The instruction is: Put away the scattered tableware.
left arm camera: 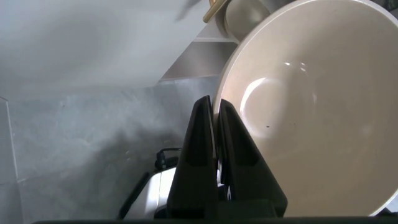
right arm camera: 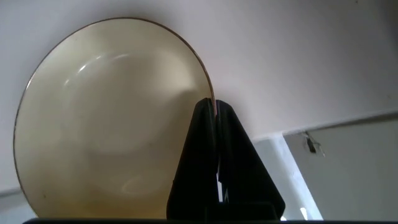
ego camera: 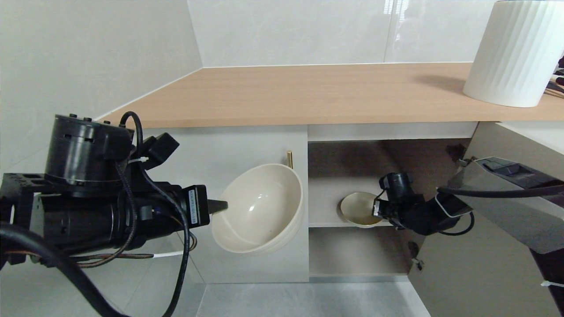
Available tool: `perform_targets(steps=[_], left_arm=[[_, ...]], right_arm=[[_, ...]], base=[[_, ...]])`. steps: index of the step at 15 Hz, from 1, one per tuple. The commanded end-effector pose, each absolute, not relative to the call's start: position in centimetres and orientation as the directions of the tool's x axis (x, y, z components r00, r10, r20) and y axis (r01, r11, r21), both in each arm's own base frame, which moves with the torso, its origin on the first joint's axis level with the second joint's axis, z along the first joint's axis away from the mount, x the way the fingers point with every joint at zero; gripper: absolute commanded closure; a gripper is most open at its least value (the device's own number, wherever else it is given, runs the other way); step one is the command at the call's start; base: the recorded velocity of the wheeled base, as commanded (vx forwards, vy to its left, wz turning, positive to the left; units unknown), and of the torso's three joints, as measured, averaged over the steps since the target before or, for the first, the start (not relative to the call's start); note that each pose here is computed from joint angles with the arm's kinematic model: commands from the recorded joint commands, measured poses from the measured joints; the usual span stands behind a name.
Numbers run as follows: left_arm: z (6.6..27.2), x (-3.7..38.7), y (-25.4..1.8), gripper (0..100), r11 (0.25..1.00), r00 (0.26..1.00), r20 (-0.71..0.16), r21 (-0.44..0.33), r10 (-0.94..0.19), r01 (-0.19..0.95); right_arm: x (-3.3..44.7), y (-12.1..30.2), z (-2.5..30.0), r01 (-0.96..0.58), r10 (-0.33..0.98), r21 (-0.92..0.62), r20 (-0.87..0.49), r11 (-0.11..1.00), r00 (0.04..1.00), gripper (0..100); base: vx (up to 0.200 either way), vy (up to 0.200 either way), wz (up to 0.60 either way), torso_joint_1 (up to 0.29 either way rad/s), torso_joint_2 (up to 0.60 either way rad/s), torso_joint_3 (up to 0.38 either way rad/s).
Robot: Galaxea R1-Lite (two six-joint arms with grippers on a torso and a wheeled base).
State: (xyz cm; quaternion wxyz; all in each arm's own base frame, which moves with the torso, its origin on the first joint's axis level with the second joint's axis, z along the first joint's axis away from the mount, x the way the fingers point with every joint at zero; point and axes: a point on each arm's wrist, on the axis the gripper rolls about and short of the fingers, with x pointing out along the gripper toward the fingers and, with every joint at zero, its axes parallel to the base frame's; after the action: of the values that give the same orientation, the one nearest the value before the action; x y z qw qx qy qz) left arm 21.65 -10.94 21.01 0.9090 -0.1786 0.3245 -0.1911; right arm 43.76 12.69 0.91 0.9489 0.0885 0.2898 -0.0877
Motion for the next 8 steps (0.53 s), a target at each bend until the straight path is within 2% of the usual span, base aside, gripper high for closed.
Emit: perform_targets(steps=[1,8], left_arm=[[21.0,21.7,-11.0,100,0.864,0.716,-0.523,-0.449,-0.463,0.230],[21.0,21.6,-11.0,100,0.863,0.716,-0.521,-0.449,-0.464,0.233]], right_arm=[[44.5,12.4,0.4,0.229,-0.122,0.125,-0.560,0.965,0.819,100],[45.7,12.2,0.4,0.258,-0.153,0.129,-0.531,0.957,0.833,100]], base=[[0.000,0.000,0.00,0.000,0.00,0.000],[0.000,0.000,0.00,0.000,0.00,0.000]])
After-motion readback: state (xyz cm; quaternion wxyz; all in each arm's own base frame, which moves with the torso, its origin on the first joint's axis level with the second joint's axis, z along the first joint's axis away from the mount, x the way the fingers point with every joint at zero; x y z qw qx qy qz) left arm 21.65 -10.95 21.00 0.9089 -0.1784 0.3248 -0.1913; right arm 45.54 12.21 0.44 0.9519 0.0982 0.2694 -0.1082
